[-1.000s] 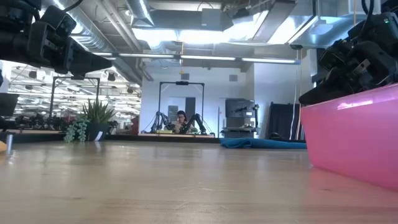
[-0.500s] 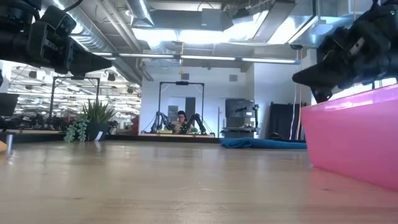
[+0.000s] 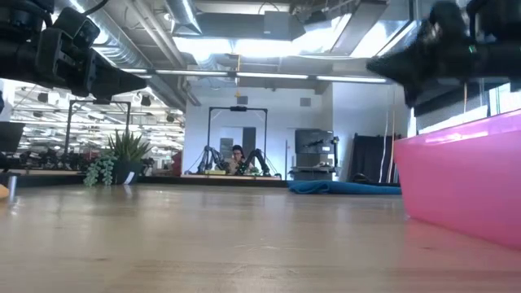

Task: Roll microfiber towels into tight, uniform cylinder then place into a basket
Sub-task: Fold the blue microfiber towel

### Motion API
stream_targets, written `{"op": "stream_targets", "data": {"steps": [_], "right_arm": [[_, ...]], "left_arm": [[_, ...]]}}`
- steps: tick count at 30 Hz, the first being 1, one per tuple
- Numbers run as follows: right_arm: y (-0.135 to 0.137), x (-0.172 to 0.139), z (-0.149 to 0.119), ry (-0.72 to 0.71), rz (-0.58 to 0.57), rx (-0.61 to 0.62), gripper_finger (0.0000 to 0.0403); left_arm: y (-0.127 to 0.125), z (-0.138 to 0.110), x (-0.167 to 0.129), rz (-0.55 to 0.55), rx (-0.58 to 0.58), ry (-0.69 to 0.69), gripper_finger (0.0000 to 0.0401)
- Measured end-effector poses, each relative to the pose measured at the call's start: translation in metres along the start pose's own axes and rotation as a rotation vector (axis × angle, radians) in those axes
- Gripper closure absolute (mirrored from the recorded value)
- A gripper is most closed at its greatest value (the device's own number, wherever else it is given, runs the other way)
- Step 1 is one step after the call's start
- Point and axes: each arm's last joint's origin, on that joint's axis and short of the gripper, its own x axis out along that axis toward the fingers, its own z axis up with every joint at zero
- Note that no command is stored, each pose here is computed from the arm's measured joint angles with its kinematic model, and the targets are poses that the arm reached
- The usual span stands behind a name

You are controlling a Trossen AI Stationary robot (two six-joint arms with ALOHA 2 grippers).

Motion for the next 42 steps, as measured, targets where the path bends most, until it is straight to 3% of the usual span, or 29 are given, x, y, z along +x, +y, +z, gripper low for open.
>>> {"op": "stream_targets", "data": {"steps": [4,10,14,19,23,28,35,42], "right_arm": [[0.012,0.015,0.034,-0.002,-0.001,-0.095,0.0397],[0.027,0.027,0.09,0.209,-0.067,-0.209,0.0399],[0.033,0.022,0.126,0.305,-0.168,-0.199,0.04],[0.038,0.011,0.156,0.398,-0.226,-0.101,0.04],[0.04,0.007,0.166,0.446,-0.267,-0.054,0.04],[0.036,0.006,0.166,0.477,-0.3,-0.04,0.0401],[0.02,0.01,0.164,0.537,-0.344,0.022,0.0401],[-0.011,0.024,0.153,0.666,-0.437,0.177,0.0401]], "left_arm": [[0.0,0.0,0.0,0.0,0.0,0.0,0.0401],[0.0,0.0,0.0,0.0,0.0,0.0,0.0401],[0.0,0.0,0.0,0.0,0.0,0.0,0.0401],[0.001,0.006,0.0,0.01,-0.028,-0.06,0.0401],[0.003,0.031,-0.003,0.035,-0.115,-0.194,0.0401],[0.007,0.079,-0.009,0.057,-0.041,-0.253,0.0401],[0.007,0.137,0.012,0.174,0.043,-0.015,0.0401],[0.011,0.159,0.062,0.313,-0.166,0.237,0.0401]]}}
